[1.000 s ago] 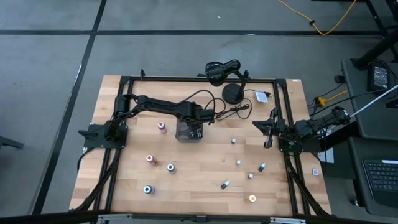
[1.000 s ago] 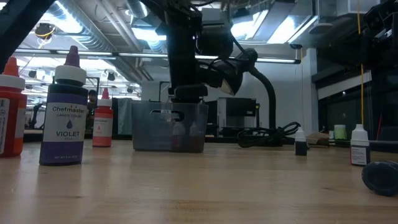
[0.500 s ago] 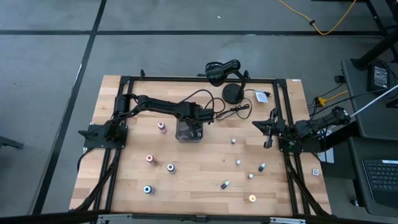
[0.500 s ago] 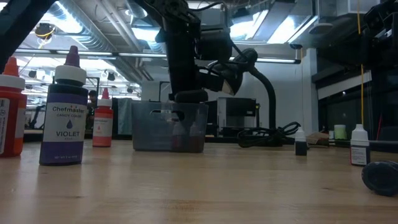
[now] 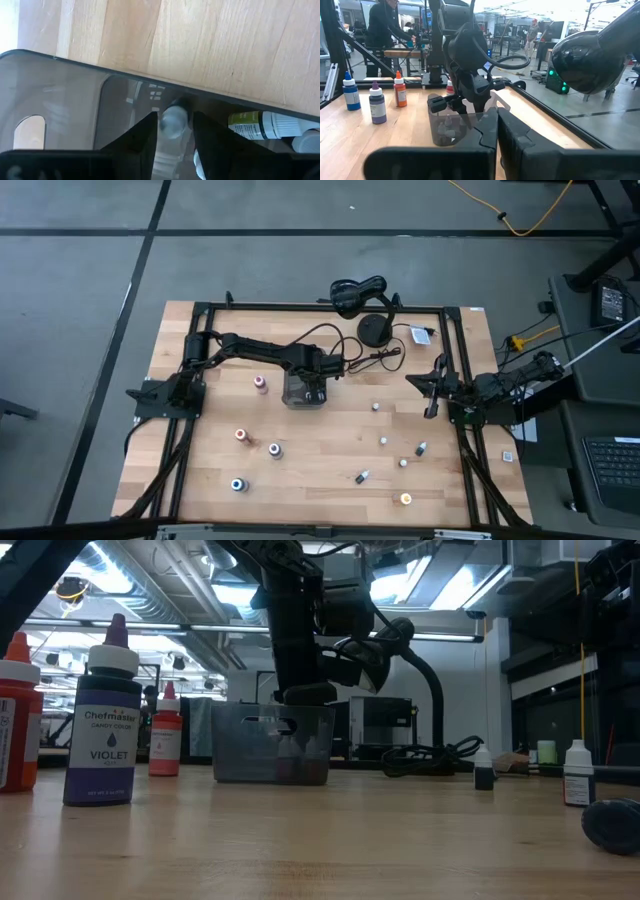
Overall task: Pick & Place food coloring
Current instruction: Put the top small blue food coloring bottle into the gray transparent bin, then put the big pink food coloring bottle into the gray transparent bin
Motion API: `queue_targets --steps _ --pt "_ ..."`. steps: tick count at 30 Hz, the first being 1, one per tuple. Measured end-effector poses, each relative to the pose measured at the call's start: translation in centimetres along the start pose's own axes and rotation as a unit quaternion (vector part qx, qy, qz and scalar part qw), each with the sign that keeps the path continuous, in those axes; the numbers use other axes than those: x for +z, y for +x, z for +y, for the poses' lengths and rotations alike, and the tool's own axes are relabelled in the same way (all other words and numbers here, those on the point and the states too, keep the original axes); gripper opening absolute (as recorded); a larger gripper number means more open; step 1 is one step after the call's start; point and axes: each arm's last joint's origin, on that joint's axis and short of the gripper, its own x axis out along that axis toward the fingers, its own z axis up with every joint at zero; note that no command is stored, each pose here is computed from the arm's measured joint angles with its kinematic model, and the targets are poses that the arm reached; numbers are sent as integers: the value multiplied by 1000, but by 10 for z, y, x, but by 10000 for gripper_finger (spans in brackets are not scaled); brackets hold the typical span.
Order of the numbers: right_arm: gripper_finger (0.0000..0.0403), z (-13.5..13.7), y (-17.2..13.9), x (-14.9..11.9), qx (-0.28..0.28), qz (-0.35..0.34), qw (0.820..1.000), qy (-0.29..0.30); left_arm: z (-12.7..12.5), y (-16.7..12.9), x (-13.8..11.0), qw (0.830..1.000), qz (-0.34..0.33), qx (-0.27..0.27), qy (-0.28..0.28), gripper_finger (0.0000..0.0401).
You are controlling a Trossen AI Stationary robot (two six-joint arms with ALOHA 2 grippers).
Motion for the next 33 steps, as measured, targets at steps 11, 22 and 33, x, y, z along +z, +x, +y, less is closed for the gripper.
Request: queue_targets --steps 11,22,33 --pt "15 0 0 0 0 0 1000 0 2 -5 4 1000 -8 12 -7 184" --pt "15 0 0 0 0 0 1000 0 9 -21 12 1000 8 15 -2 209" --pt "15 0 0 0 0 0 1000 0 18 -54 12 1000 20 15 -2 207"
